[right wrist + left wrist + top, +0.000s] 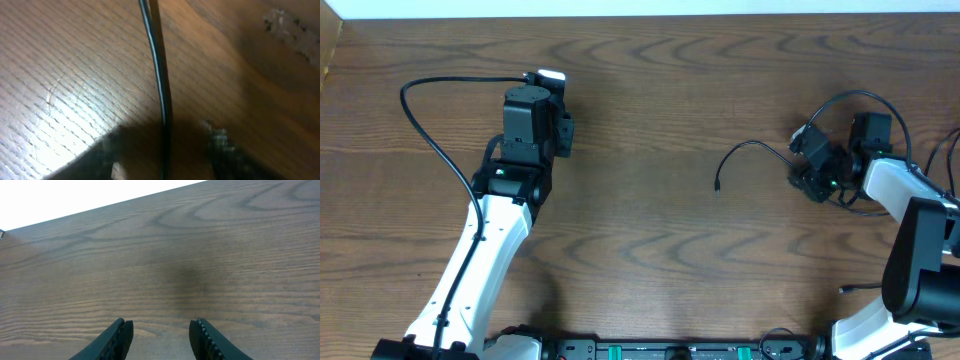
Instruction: Untangle cables
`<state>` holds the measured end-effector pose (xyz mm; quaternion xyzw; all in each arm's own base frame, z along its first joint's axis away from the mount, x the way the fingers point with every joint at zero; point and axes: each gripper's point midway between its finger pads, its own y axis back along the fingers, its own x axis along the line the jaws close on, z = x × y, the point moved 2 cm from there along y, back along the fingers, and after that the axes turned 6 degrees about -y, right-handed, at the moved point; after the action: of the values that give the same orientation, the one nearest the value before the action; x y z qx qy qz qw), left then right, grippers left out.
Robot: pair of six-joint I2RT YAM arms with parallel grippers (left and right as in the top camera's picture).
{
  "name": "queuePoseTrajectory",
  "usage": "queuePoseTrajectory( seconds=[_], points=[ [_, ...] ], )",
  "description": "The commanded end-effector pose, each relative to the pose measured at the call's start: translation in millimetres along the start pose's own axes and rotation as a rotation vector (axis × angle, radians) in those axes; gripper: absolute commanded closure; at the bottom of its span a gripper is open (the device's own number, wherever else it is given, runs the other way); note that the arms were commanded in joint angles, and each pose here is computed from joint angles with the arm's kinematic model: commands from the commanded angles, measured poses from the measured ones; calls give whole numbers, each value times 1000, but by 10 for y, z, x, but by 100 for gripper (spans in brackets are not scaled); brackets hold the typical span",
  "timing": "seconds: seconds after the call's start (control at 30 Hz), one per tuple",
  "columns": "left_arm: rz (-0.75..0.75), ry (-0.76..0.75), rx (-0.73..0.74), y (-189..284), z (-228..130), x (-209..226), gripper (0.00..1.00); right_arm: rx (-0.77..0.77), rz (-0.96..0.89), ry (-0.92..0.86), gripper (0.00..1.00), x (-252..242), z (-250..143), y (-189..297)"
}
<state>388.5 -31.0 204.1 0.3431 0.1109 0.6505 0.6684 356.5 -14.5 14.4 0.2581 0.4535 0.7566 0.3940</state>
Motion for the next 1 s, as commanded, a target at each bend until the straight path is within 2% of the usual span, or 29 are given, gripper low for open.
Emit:
queuePoseTrajectory(
  seconds=[0.0,0.03,0.3,0.5,0.6,0.87,0.97],
  points=[
    [-11,-7,-2,-13,12,-9,57,96,-15,-40,95,10,-345,-115],
    [-11,-8,-2,-13,12,-9,58,94,-16,-44,99,2,-347,-113],
    [-11,-8,-2,-13,12,-9,58,81,-47,-100,99,-79,-340,-101],
    [-11,-8,-2,-13,11,-10,57,42,-245,-389,99,-561,-424,18],
    [-11,-8,-2,-13,12,-9,58,71,-386,-570,99,-872,-699,172],
    [-11,-7,-2,-13,11,-10,58,134,-646,-922,99,-1293,-1350,539],
    [-11,-8,-2,-13,12,-9,58,140,-741,-1145,99,-1392,-1711,724]
  ],
)
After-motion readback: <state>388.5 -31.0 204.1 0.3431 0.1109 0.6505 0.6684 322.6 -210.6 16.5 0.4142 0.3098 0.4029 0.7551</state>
